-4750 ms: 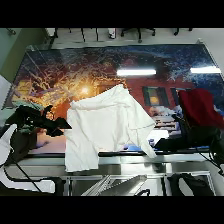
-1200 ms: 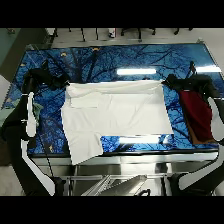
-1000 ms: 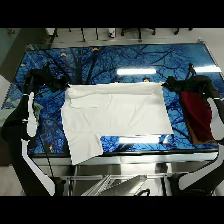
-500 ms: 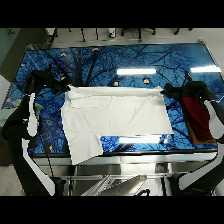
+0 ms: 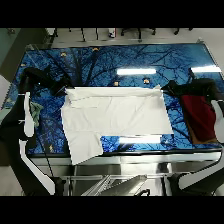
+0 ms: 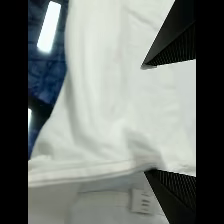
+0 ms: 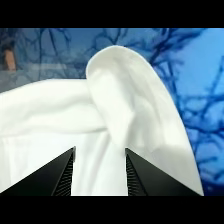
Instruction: Fold the shirts.
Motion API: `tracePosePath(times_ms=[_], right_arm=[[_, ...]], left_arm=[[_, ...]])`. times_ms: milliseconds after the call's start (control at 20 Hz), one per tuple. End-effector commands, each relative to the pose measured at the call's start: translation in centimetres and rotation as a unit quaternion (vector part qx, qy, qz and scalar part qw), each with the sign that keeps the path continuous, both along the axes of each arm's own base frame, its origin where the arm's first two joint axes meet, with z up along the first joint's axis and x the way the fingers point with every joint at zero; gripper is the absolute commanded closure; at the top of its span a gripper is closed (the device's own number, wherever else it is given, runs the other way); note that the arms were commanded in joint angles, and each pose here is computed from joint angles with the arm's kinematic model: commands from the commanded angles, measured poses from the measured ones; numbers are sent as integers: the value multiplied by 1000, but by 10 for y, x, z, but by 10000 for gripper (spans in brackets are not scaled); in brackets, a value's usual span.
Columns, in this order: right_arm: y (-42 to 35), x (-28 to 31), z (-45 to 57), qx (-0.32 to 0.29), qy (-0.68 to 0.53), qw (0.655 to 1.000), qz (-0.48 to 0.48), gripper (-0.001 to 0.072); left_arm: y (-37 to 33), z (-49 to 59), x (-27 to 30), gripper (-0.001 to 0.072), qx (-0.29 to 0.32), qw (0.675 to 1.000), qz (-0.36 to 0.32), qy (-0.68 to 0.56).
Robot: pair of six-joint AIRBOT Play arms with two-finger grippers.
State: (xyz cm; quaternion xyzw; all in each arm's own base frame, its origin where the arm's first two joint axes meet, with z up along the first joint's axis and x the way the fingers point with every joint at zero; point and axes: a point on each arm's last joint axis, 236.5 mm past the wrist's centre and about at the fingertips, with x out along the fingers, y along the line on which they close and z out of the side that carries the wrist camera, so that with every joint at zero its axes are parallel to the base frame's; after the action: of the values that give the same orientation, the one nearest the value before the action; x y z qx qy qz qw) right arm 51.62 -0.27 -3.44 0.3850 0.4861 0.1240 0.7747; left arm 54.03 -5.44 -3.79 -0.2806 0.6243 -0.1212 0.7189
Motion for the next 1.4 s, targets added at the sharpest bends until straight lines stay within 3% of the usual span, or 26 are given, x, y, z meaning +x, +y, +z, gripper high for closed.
tracePosePath(times_ms=[0,200,300,350,400,550,850,950,1000,1100,1300,1350], right_arm=[[-9,-48,41,23,22,998,55,345],[-41,-122,39,-27,80,995,54,345],[-53,-168,19,-53,122,990,38,340],[-56,-189,8,-52,142,988,25,276],[-58,-205,-1,-45,157,987,11,123],[-58,-231,-26,-21,188,982,-7,108],[-48,-232,-37,-14,193,981,18,109],[-50,-228,-38,-23,184,982,18,109],[-51,-226,-39,-29,179,983,19,110],[-51,-224,-41,-34,176,984,18,109],[-41,-224,-56,-29,187,981,43,115],[-37,-223,-61,-28,192,980,48,151]], left_arm=[[8,26,-60,3,-29,996,-32,83],[47,15,-149,3,55,986,-31,153],[35,0,-197,4,44,984,-35,167],[29,-10,-224,3,40,982,-36,182],[22,-23,-251,4,35,979,-36,199],[8,-54,-312,3,26,971,-34,237],[-41,-70,-316,4,-65,980,8,189],[-46,-75,-315,5,-60,982,8,182],[-47,-76,-313,121,-56,983,6,175],[-49,-71,-303,681,-59,985,8,162],[-52,-46,-295,689,-73,985,-23,158],[-52,-40,-292,688,-74,985,-28,151]])
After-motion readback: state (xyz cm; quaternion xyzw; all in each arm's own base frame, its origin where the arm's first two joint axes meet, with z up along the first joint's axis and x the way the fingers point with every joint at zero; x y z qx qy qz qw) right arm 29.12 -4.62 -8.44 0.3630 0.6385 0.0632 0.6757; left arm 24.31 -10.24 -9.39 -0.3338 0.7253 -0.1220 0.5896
